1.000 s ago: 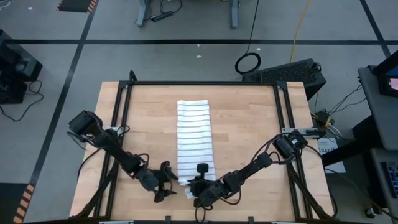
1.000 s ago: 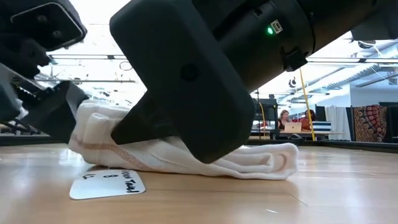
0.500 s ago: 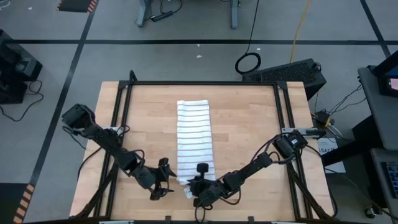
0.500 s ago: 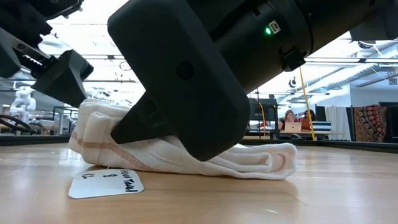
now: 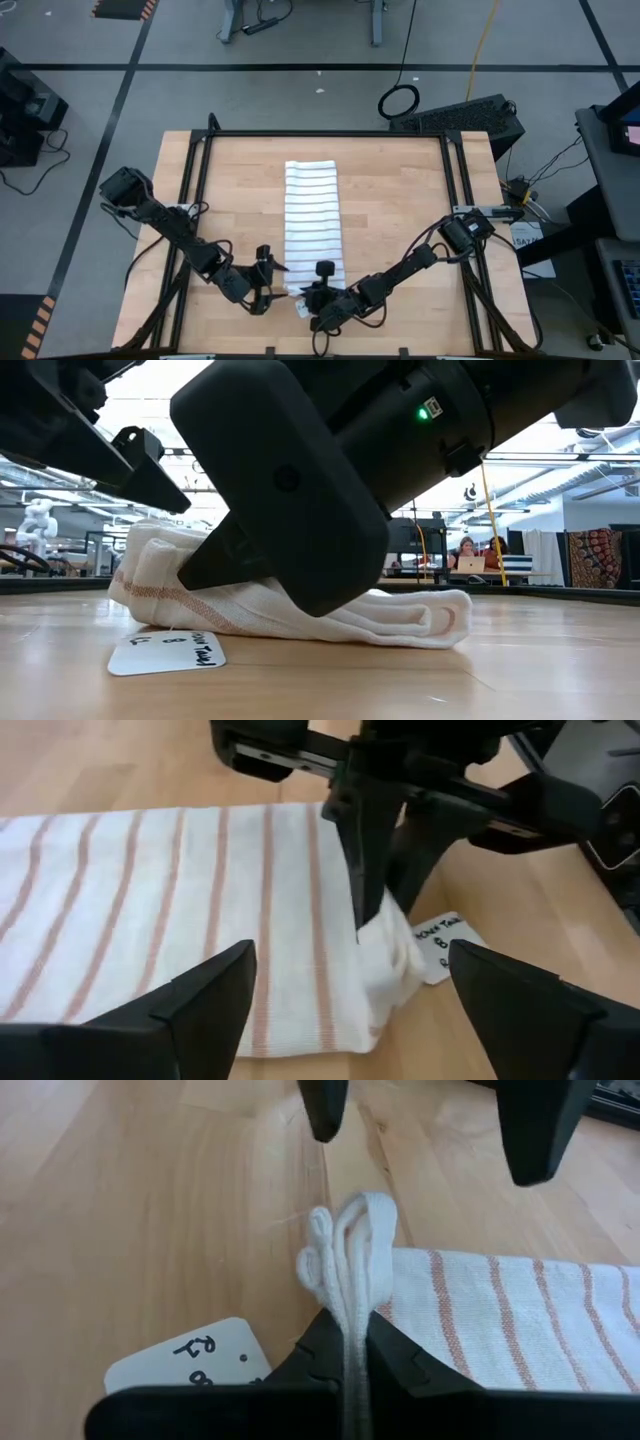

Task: Roll towel
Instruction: Roll the white towel

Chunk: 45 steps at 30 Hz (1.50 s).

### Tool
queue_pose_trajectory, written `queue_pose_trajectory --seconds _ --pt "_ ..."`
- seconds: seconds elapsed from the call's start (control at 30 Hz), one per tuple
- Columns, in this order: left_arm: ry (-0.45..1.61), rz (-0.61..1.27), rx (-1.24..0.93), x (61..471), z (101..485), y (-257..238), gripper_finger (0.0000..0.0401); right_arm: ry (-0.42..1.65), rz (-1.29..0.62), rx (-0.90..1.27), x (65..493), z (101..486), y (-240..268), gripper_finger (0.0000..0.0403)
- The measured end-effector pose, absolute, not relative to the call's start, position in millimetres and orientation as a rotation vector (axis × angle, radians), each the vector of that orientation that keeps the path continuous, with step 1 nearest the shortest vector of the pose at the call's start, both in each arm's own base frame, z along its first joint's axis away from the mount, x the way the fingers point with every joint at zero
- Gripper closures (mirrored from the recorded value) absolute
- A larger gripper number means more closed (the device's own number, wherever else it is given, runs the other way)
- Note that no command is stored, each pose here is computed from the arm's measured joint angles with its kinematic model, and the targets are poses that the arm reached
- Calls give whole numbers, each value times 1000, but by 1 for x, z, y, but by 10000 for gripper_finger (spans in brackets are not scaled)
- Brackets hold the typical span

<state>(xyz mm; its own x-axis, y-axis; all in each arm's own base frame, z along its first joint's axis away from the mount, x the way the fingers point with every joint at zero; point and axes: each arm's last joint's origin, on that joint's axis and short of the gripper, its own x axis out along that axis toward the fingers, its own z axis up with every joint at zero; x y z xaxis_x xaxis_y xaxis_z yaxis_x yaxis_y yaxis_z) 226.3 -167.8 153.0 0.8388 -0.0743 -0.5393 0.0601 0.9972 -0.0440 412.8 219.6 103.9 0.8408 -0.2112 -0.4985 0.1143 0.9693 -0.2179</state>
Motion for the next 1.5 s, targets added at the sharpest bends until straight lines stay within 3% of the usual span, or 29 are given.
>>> queue_pose_trajectory --seconds 0.27,1.0,1.5 --pt "529 -98 -47 227 145 -181 5 546 -178 -179 414 104 218 399" --pt "509 37 -7 233 116 -184 21 518 -202 -132 420 106 210 399" --pt "508 9 -20 235 117 -186 142 515 -222 -104 422 106 205 399"
